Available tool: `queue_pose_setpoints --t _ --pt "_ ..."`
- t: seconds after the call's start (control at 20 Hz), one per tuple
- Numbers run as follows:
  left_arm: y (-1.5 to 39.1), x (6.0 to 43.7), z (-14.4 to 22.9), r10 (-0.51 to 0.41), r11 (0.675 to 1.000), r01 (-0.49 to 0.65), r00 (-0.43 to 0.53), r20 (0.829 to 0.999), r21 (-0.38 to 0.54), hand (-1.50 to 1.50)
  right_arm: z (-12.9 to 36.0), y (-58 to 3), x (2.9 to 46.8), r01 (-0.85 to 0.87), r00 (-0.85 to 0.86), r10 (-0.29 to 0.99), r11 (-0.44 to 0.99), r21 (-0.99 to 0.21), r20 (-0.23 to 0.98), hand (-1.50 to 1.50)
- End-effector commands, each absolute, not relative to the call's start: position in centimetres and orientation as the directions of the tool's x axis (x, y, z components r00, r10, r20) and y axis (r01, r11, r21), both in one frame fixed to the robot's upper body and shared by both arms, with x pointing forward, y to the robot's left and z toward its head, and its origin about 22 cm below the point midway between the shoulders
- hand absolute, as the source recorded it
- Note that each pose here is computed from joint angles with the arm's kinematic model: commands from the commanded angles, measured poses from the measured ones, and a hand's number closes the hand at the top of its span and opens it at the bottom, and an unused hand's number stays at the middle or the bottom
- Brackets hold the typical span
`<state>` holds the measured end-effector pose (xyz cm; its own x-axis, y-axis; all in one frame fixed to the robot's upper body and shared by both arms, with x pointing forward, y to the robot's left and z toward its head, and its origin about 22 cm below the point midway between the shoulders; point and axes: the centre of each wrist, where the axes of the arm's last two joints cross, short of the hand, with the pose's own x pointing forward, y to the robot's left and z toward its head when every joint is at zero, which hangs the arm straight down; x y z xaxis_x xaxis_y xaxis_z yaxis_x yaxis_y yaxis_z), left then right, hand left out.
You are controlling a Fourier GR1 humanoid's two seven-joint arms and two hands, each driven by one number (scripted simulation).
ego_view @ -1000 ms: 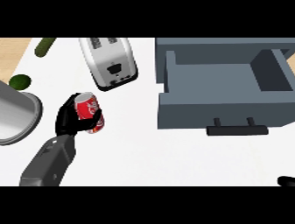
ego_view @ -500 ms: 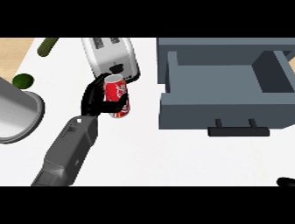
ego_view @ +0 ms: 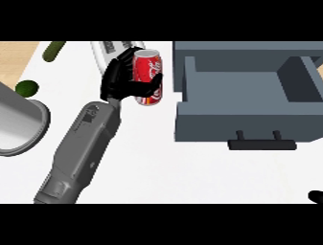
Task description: Pick up the can, place it into the drawer and close the drawer
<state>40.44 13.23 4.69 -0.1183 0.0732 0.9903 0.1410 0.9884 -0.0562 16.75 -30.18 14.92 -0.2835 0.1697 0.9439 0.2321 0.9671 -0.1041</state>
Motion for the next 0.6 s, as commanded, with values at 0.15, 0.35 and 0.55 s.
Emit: queue_pose_setpoints --t 0.15,0.35,0.55 --pt "7.9 39.4 10.9 0.080 0.984 0.171 -0.134 0.988 -0.057 1.50 14.6 -30.0 17.3 0.229 -0.298 0.172 0.968 -0.104 0.939 -1.50" --pt "5.9 40.3 18.9 0.052 0.981 0.193 -0.156 0.986 -0.021 1.50 15.0 -30.8 16.2 0.230 -0.284 0.186 0.966 -0.122 0.941 -1.50" --pt "5.0 41.8 20.4 0.029 0.983 0.184 -0.155 0.987 0.000 1.50 15.8 -31.7 17.0 0.244 -0.307 0.182 0.964 -0.108 0.934 -1.50"
